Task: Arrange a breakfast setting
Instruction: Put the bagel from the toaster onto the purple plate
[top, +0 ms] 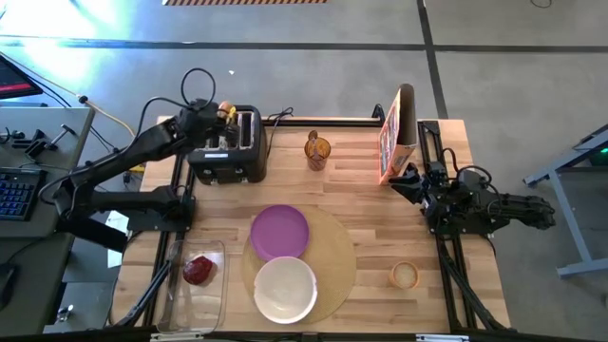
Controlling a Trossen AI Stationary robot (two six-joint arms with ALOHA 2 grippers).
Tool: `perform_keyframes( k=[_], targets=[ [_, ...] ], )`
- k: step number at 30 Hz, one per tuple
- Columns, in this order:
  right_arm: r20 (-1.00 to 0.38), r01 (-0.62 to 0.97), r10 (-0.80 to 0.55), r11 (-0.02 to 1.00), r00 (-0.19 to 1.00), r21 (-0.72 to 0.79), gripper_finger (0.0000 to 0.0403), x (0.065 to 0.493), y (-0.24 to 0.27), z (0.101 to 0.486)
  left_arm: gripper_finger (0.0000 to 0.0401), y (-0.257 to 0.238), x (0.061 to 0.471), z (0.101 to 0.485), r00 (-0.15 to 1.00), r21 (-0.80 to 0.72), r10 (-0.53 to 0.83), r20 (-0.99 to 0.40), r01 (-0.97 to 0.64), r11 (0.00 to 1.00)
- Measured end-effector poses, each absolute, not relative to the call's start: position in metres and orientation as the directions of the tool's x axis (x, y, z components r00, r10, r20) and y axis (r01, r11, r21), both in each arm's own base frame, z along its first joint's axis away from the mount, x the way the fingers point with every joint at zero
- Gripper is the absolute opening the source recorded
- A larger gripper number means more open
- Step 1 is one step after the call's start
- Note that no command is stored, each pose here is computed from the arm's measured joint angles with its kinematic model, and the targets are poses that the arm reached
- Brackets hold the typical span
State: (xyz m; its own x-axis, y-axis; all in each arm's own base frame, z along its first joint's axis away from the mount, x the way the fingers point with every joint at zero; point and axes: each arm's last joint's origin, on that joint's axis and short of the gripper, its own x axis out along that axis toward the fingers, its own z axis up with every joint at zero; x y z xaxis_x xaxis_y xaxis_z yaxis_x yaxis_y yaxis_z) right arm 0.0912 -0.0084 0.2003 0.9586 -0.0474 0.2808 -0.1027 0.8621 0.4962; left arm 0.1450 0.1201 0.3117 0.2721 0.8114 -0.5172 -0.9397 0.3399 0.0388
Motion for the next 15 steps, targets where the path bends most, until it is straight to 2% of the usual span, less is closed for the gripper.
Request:
perform_keyframes(
  k=[4,12,15],
  targets=[
    [0.281,-0.103,-0.047,0.862,0.959,0.496,0.009,0.091,-0.008,0.2,0.0062,0.116,0.141,0.317,0.328,0.028,0.8,-0.503,-0.919,0.394],
    [0.281,-0.103,-0.047,0.863,0.959,0.496,0.009,0.091,-0.008,0.2,0.0062,0.108,0.144,0.33,0.592,-0.019,0.674,-0.442,-0.757,0.653],
    [0.281,-0.103,-0.047,0.862,0.959,0.496,0.009,0.091,-0.008,0.2,0.0062,0.103,0.146,0.332,0.653,0.0,0.624,-0.43,-0.691,0.723]
  ],
)
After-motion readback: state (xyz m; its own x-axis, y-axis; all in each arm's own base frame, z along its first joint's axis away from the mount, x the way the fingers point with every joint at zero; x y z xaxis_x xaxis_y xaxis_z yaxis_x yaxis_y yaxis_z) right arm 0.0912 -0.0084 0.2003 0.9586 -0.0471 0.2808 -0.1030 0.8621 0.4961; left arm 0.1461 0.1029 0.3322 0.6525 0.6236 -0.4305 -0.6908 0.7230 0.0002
